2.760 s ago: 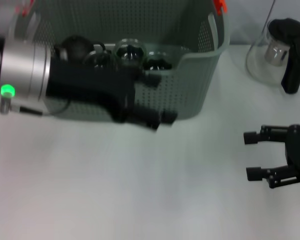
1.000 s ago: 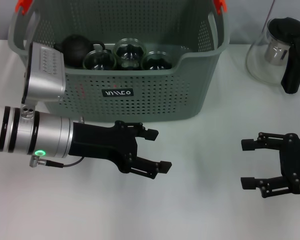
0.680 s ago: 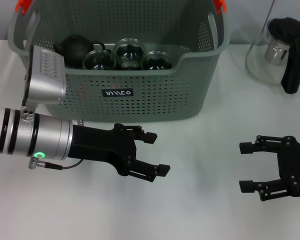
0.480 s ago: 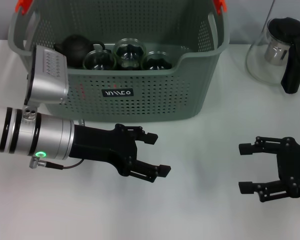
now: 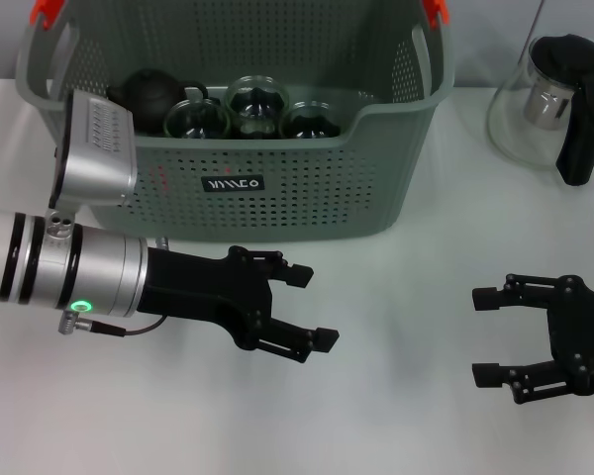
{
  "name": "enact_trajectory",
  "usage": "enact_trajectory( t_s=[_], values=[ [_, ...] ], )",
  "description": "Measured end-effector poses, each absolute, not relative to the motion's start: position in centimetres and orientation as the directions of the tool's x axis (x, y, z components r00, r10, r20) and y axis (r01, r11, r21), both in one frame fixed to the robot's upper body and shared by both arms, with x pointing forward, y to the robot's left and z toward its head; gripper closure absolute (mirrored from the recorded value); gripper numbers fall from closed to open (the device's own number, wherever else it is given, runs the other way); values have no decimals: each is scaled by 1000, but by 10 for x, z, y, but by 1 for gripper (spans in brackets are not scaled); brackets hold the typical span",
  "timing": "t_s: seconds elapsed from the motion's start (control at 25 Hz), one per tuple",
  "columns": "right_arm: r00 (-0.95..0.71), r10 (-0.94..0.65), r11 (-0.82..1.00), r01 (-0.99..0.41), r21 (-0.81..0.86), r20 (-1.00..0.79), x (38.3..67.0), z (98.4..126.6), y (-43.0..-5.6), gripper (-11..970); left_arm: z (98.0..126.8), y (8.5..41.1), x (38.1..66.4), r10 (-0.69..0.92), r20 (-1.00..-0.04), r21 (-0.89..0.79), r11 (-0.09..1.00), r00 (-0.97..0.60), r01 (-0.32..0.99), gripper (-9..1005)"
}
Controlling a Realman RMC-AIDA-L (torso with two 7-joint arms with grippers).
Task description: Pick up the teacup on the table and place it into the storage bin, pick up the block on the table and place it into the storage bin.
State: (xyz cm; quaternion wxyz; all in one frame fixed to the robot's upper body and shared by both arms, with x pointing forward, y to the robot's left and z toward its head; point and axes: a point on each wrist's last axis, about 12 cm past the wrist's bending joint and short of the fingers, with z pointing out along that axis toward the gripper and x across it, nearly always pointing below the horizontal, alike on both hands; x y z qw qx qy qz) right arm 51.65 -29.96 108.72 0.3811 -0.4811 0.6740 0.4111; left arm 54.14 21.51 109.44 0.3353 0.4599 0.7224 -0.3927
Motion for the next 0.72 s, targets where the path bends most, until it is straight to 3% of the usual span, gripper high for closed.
enact_trajectory(
  t_s=[0.72],
  values=[
    [-249, -331, 197, -962, 191, -910, 515, 1086, -298, 17, 1094, 214, 541, 410, -842, -260, 262, -351, 929, 67]
  ],
)
